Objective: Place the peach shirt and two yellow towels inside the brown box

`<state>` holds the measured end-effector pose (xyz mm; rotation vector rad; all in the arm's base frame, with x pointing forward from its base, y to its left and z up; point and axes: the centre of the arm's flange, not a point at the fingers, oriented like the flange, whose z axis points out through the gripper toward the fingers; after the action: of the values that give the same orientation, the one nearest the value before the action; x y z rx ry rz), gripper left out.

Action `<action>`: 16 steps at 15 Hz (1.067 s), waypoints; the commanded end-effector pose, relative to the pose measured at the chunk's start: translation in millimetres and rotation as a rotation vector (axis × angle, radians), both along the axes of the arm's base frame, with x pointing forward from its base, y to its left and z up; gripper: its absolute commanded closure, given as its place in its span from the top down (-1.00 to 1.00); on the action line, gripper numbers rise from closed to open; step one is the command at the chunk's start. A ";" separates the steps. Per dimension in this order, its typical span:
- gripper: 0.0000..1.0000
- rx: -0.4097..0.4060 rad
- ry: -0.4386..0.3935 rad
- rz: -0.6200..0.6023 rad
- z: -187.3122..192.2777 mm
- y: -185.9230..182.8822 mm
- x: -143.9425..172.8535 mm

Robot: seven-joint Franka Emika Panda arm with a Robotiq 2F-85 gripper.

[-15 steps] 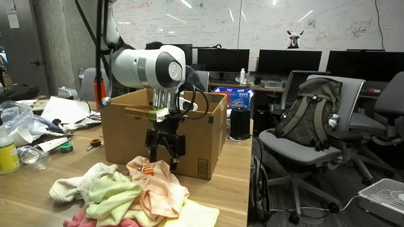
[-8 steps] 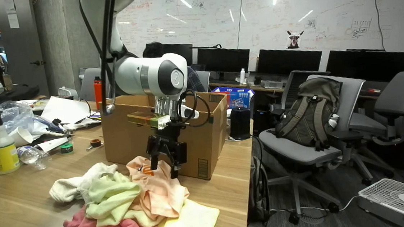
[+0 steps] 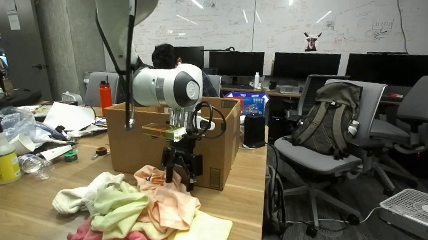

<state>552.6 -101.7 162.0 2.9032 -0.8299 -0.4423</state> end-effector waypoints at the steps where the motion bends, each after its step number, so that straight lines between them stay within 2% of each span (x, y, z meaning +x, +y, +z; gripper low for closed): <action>1: 1.00 -0.002 0.017 -0.050 -6.6 -15.0 15.8; 6: 1.00 -0.026 0.048 -0.120 -10.3 -28.7 5.2; 11: 1.00 -0.039 0.049 -0.180 -1.0 -17.2 -4.4; 12: 1.00 -0.045 0.084 -0.199 1.7 -12.6 -7.3; 16: 1.00 -0.067 0.135 -0.255 3.0 1.6 -12.8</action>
<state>544.5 -112.3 151.1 2.7271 -1.0917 -0.5786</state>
